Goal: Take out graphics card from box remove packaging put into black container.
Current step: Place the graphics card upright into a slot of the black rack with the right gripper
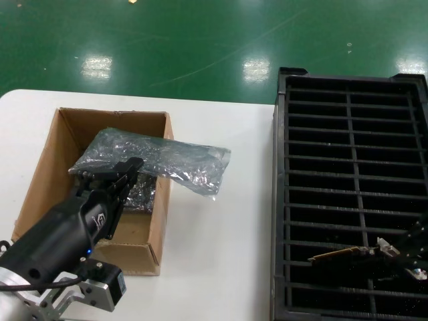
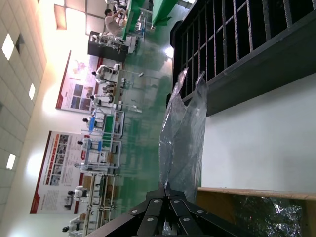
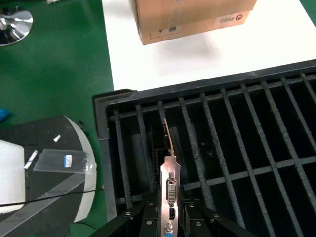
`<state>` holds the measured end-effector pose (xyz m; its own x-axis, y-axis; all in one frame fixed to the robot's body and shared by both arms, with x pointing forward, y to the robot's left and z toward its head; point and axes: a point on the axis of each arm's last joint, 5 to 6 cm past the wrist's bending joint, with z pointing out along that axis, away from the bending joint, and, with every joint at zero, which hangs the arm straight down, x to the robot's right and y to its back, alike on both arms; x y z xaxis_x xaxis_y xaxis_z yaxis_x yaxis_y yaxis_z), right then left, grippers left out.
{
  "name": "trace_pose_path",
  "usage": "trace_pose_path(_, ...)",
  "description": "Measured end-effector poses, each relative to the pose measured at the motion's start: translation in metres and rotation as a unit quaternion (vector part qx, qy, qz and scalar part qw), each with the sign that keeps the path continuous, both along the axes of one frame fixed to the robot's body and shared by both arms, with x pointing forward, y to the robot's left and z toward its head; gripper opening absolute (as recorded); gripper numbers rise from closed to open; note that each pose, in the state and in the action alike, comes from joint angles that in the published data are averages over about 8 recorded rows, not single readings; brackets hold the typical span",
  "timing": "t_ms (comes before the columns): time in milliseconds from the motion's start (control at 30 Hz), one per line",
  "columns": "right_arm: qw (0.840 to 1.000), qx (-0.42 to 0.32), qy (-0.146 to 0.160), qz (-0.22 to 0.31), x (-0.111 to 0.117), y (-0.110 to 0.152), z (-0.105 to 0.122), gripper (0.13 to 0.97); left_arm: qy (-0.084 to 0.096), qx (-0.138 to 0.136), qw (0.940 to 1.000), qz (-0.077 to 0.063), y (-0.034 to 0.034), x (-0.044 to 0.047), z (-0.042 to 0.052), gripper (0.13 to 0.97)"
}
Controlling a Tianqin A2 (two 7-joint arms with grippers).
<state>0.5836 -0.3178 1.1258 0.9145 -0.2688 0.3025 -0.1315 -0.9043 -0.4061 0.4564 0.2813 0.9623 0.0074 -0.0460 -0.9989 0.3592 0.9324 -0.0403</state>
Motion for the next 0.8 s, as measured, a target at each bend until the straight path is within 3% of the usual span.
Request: trace_pose_path(800,0.997,-0.068,-0.009,0.039,0.006,0.027,-0.007,0.188,0.000,0.000,1.0000,0.000,0.0000,0.0000,0.0000,0.140)
